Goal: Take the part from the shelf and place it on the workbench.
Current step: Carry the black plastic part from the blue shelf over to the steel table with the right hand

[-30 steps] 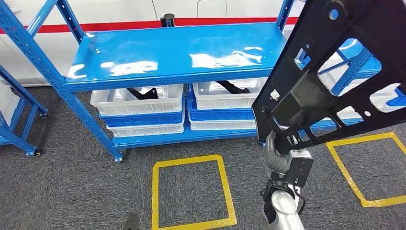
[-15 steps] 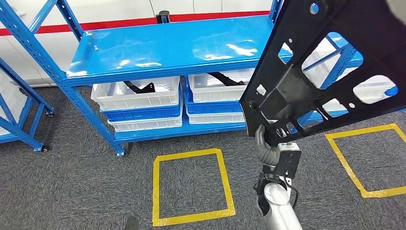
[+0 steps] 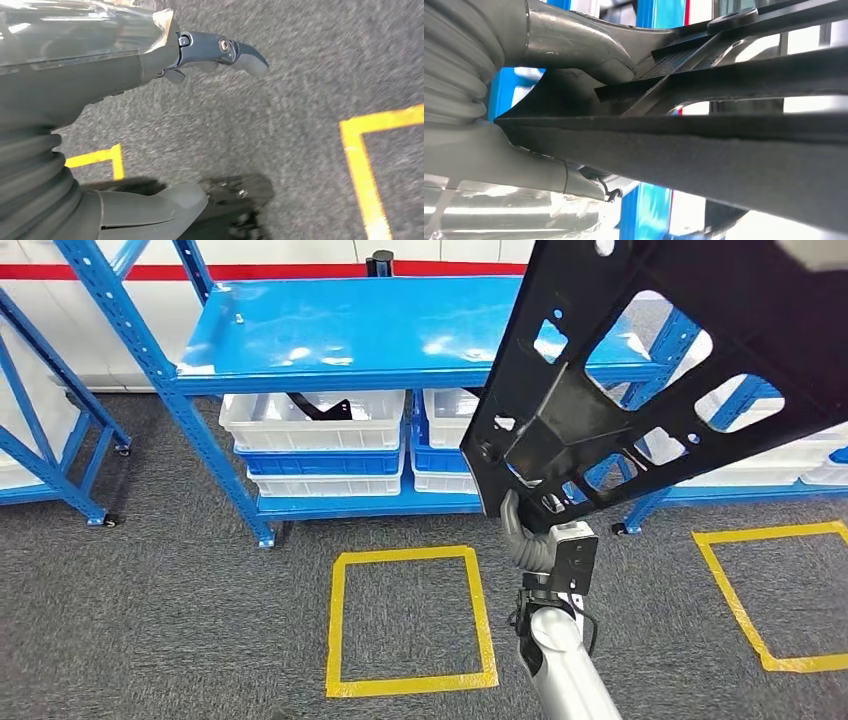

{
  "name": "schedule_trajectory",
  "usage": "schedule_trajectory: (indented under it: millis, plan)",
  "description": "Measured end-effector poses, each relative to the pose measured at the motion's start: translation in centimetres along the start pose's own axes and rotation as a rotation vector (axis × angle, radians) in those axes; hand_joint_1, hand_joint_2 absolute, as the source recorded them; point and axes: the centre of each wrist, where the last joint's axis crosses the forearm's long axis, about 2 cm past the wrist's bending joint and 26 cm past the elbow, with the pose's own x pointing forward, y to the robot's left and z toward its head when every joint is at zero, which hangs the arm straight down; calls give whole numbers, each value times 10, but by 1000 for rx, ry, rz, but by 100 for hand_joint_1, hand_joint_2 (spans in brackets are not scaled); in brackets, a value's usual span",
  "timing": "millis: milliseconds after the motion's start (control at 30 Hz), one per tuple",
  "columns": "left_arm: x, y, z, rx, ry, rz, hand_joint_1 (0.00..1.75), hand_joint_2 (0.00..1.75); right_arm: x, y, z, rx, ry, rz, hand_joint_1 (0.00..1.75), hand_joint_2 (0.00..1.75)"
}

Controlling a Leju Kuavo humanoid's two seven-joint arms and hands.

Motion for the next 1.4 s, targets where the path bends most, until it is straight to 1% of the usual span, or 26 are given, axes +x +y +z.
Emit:
schedule_trajectory:
  millis: [100, 200, 400, 533, 800, 1000, 1100, 1200, 1300, 1400]
  plan:
    - [-12, -1, 4, -14, 27, -8, 0, 175, -5, 3, 3, 20, 19, -3, 175, 175]
    - [-18, 1, 4, -42, 45, -25, 0, 175, -6, 5, 1, 32, 19, -7, 175, 175]
    - [-23, 27, -6, -69, 91, -79, 0, 175, -2, 13, 0, 64, 26, -14, 175, 175]
    - [-20, 37, -11, -81, 100, -102, 0, 175, 2, 16, 0, 73, 21, -20, 175, 175]
    - [-20, 38, -11, -82, 101, -104, 0, 175, 2, 16, 0, 74, 21, -20, 175, 175]
    - [-17, 43, -14, -85, 104, -119, 0, 175, 1, 17, 1, 78, 27, -20, 175, 175]
    - [-14, 52, -19, -91, 106, -153, 0, 175, 0, 17, 4, 84, 34, -20, 175, 175]
    - [-8, 61, -23, -94, 89, -199, 0, 175, 2, 19, 5, 91, 27, -20, 175, 175]
    - [-7, 62, -24, -116, 77, -247, 0, 175, 0, 14, 13, 89, 39, -7, 175, 175]
    - [-8, 64, -25, -126, 79, -259, 0, 175, -1, 12, 15, 85, 39, 0, 175, 175]
